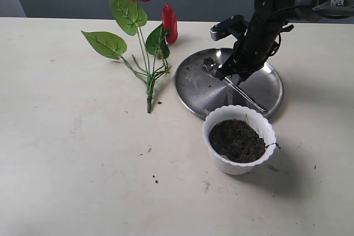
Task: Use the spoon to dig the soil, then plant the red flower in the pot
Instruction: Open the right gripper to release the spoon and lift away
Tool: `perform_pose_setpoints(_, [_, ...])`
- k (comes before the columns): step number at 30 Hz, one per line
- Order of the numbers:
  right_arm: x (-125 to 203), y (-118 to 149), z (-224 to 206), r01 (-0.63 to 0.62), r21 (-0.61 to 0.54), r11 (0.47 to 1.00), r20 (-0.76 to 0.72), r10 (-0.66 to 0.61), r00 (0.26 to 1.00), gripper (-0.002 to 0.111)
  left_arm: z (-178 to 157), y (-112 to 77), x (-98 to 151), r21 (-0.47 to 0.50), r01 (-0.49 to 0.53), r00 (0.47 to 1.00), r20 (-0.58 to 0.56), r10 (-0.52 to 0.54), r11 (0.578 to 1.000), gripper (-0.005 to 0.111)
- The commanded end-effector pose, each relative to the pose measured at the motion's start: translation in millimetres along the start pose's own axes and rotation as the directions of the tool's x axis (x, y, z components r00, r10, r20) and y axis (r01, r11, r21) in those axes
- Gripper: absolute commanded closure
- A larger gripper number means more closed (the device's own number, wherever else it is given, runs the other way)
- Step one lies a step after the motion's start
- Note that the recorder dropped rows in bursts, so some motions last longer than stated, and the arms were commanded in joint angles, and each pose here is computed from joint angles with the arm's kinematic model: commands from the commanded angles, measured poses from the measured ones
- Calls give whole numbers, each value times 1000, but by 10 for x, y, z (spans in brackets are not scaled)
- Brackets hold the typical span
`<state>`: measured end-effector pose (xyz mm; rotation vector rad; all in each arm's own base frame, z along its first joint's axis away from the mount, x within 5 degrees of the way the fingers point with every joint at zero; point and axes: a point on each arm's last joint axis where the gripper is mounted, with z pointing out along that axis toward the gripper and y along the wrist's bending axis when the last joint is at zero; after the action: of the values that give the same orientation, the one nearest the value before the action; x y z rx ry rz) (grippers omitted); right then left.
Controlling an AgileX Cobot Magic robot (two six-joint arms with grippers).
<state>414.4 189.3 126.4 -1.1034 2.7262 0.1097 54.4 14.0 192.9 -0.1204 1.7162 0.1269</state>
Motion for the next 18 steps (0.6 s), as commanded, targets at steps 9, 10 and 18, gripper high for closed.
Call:
perform_pose_setpoints(9, [-204,9,-493,-61,-31,998,181,66,981,77,1,1,13,-2,3,1000,-3,-3,1000,106])
perform_pose_setpoints(10, [-246,56,-578,-100,-90,991,220,118,968,77,1,1,13,-2,3,1000,-3,-3,1000,106])
perform_pose_setpoints(18, [-403,594,-802,54,-347,936,315,62,947,58,1,1,13,-2,3,1000,-3,-3,1000,106])
